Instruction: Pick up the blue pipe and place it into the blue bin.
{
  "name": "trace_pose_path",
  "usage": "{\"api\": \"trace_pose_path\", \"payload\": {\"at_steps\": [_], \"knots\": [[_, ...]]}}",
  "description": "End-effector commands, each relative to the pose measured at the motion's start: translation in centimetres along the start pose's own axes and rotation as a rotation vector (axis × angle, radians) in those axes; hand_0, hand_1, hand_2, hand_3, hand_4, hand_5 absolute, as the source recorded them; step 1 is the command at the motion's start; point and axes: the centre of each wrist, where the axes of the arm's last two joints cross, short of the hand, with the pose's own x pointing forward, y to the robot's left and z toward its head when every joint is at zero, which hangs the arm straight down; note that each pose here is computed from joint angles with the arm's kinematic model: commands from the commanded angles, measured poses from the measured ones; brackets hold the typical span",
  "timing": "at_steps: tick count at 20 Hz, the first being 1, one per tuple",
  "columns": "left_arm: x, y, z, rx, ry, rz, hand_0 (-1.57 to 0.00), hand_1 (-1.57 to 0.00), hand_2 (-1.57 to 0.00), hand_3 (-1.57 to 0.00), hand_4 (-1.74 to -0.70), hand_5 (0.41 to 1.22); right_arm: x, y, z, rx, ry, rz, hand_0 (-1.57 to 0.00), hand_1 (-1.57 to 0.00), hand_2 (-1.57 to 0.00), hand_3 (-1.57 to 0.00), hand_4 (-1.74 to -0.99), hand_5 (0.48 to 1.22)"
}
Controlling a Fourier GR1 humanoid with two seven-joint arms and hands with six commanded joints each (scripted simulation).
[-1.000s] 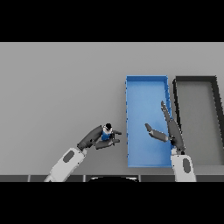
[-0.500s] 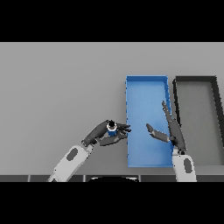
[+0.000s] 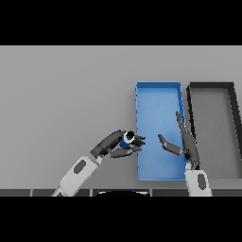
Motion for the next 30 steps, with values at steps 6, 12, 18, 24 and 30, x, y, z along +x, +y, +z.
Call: {"api": "trace_pose_path", "payload": {"at_steps": [6, 12, 18, 24, 30], "knots": [[0.4, 0.5, 0.0, 0.008, -0.015, -0.003, -1.57, -1.57, -1.57, -1.57, -1.47, 1.220, 0.0, 0.1, 1.6, -0.055, -0.002, -0.011, 0.00, 0.00, 0.00, 0.00, -1.191, 0.577], [0.5, 0.2, 0.4, 0.001, -0.016, -0.008, -1.57, -1.57, -1.57, -1.57, -1.47, 1.221, 3.2, -2.1, 0.6, 0.028, -0.248, -0.168, 0.00, -0.01, -0.02, 0.00, -1.169, 0.597], [0.5, 0.2, 0.6, -0.006, -0.010, -0.024, -1.57, -1.57, -1.57, -1.57, -1.47, 1.221, 10.4, -3.3, 0.2, 0.324, -0.329, -0.076, 0.00, 0.00, 0.00, 0.00, -1.194, 0.543], [0.5, 0.6, 0.1, -0.013, 0.006, -0.042, -1.57, -1.57, -1.57, -1.57, -1.47, 1.221, 13.3, -2.4, -1.0, 0.511, -0.347, -0.003, 0.00, 0.00, 0.00, 0.00, -1.249, 0.524], [0.8, 0.2, -0.3, -0.025, 0.019, -0.036, -1.57, -1.57, -1.57, -1.57, -1.47, 1.221, 15.8, 0.4, -2.6, 0.671, -0.370, -0.012, 0.00, 0.00, 0.00, 0.00, -1.214, 0.520]]}}
